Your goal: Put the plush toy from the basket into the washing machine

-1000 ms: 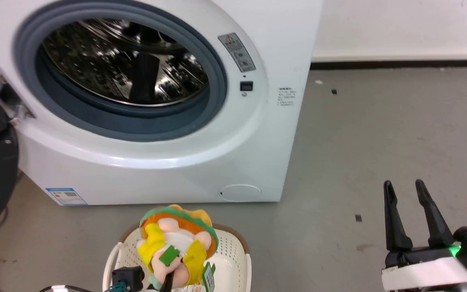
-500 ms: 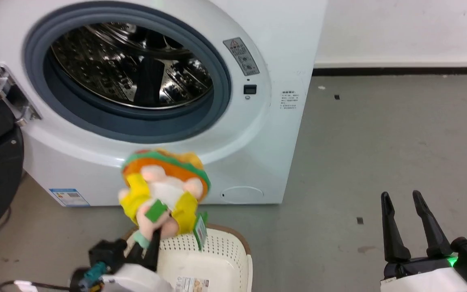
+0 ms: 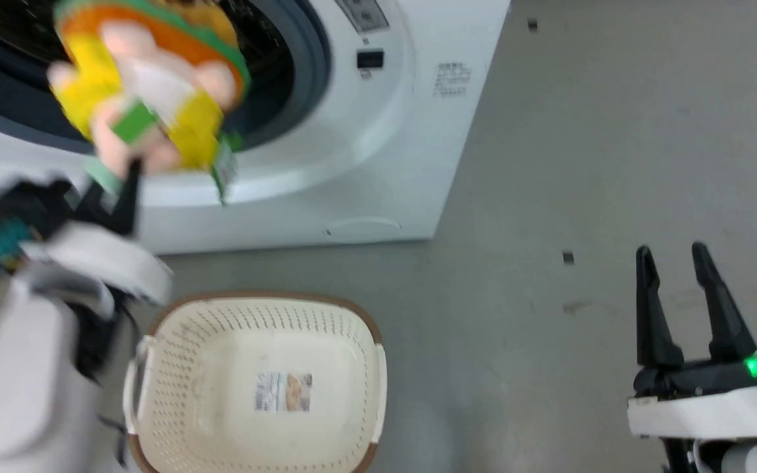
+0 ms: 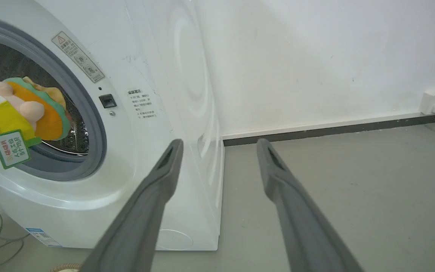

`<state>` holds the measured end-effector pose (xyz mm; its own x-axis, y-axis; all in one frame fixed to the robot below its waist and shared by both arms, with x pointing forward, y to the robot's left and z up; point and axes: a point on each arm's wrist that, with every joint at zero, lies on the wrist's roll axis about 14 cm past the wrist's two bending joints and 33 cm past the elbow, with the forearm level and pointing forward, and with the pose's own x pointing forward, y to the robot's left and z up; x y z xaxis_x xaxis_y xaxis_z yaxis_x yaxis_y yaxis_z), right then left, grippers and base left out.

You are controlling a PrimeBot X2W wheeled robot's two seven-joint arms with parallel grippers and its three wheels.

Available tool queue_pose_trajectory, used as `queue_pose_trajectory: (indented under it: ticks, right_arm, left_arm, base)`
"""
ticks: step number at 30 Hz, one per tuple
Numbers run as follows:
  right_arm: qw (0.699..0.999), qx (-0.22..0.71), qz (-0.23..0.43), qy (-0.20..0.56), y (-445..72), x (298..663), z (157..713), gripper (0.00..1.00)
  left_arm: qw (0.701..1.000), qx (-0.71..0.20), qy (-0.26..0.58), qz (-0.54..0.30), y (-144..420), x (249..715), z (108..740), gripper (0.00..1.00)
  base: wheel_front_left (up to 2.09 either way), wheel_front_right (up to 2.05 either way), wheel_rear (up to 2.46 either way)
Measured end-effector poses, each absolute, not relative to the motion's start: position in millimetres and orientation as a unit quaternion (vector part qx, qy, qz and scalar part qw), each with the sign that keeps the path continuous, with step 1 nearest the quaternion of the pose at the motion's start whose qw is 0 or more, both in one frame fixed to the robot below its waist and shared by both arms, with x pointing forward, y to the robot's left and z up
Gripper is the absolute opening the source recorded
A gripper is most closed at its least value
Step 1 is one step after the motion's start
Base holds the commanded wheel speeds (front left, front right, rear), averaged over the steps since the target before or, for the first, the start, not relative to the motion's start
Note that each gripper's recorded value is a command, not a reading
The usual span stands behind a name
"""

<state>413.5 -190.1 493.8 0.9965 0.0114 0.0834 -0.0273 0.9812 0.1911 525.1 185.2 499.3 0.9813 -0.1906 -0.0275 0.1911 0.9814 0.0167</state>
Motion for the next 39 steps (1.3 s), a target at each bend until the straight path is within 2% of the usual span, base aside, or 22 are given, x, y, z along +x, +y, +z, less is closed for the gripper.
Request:
queue_pose_trajectory:
  ticks: [10, 15, 29, 39]
  right_arm:
    - [0.995, 0.093, -0.026, 0.013, -212, 436, 444, 1.00]
    - [0.994, 0.097, -0.043, 0.035, -222, 441, 422, 1.00]
    - [0.991, 0.092, -0.050, 0.083, -225, 445, 381, 1.00]
    - [0.991, 0.087, -0.052, 0.085, -228, 446, 378, 1.00]
  left_arm:
    - [0.989, 0.056, 0.104, -0.087, 205, 641, 469, 0.00]
    - [0.978, 0.095, 0.167, -0.083, 212, 684, 440, 0.00]
    - [0.949, 0.071, 0.298, -0.082, 201, 734, 365, 0.00]
    - [0.928, 0.082, 0.358, -0.068, 205, 736, 343, 0.00]
  base:
    - [0.00, 0.00, 0.00]
    - [0.00, 0.00, 0.00]
    - [0.00, 0.00, 0.00]
    - [0.00, 0.00, 0.00]
